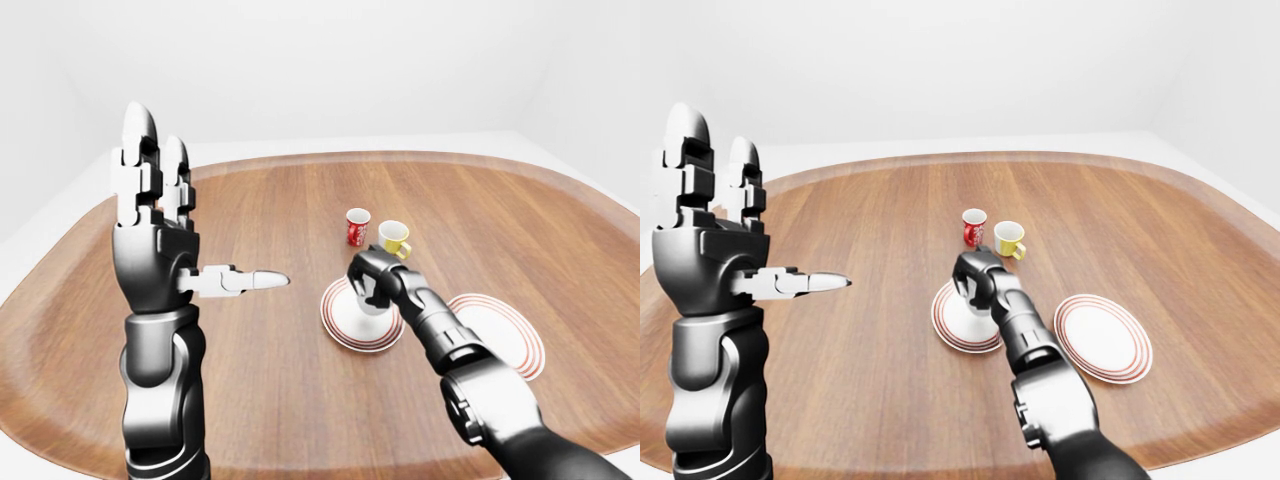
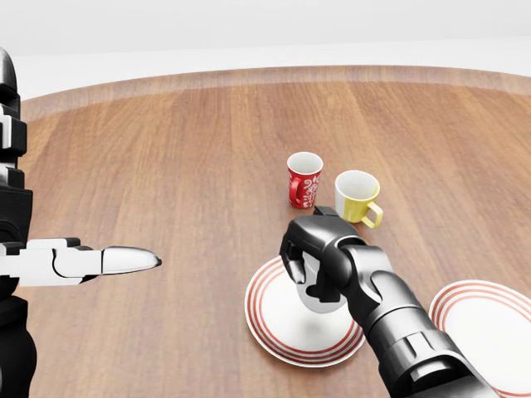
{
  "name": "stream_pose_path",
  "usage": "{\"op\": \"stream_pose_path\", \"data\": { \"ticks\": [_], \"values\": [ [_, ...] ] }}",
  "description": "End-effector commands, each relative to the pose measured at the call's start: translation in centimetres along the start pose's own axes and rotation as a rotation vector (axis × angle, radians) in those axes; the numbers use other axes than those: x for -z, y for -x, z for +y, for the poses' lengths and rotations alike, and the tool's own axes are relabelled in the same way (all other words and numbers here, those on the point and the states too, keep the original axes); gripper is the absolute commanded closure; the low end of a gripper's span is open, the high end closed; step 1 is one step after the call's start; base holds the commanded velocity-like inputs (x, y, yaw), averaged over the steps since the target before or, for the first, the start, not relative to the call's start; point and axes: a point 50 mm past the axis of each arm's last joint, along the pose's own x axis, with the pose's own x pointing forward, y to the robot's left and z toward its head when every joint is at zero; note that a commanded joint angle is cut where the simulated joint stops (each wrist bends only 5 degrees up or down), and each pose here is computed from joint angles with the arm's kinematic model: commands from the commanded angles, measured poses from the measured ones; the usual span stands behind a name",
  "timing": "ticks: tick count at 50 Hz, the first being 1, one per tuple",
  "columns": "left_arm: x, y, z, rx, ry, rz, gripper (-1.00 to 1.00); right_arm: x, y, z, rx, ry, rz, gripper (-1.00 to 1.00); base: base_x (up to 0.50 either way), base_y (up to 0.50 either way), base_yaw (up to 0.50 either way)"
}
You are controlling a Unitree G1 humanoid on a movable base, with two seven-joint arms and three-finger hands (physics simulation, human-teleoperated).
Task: Put the white mug on the left plate.
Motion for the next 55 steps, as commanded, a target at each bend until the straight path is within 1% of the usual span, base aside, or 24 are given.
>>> {"op": "stream_pose_path", "data": {
  "ticks": [1, 6, 25, 40, 55],
  "values": [
    [0.0, 0.0, 0.0, 0.0, 0.0, 0.002, -1.0, -0.4, -0.1, -0.6, 0.027, 0.014, -0.012, 1.0, 0.0, 0.0, 0.0],
    [0.0, -0.1, 0.1, -0.001, -0.001, 0.0, -1.0, -0.6, -0.1, -0.5, 0.042, 0.045, -0.013, 1.0, 0.0, 0.0, 0.0],
    [-0.2, -0.2, 0.3, -0.004, -0.004, -0.01, -1.0, -0.9, -0.2, 0.5, 0.031, 0.061, -0.013, 1.0, 0.0, 0.0, 0.0],
    [0.0, -0.1, 0.2, -0.003, -0.004, 0.0, -1.0, -0.2, -0.3, 1.6, 0.038, 0.068, 0.016, 1.0, 0.0, 0.0, 0.0],
    [0.0, 0.0, 0.1, -0.001, -0.003, 0.002, -1.0, 0.1, -0.2, 1.9, 0.043, 0.073, 0.026, 1.0, 0.0, 0.0, 0.0]
  ]
}}
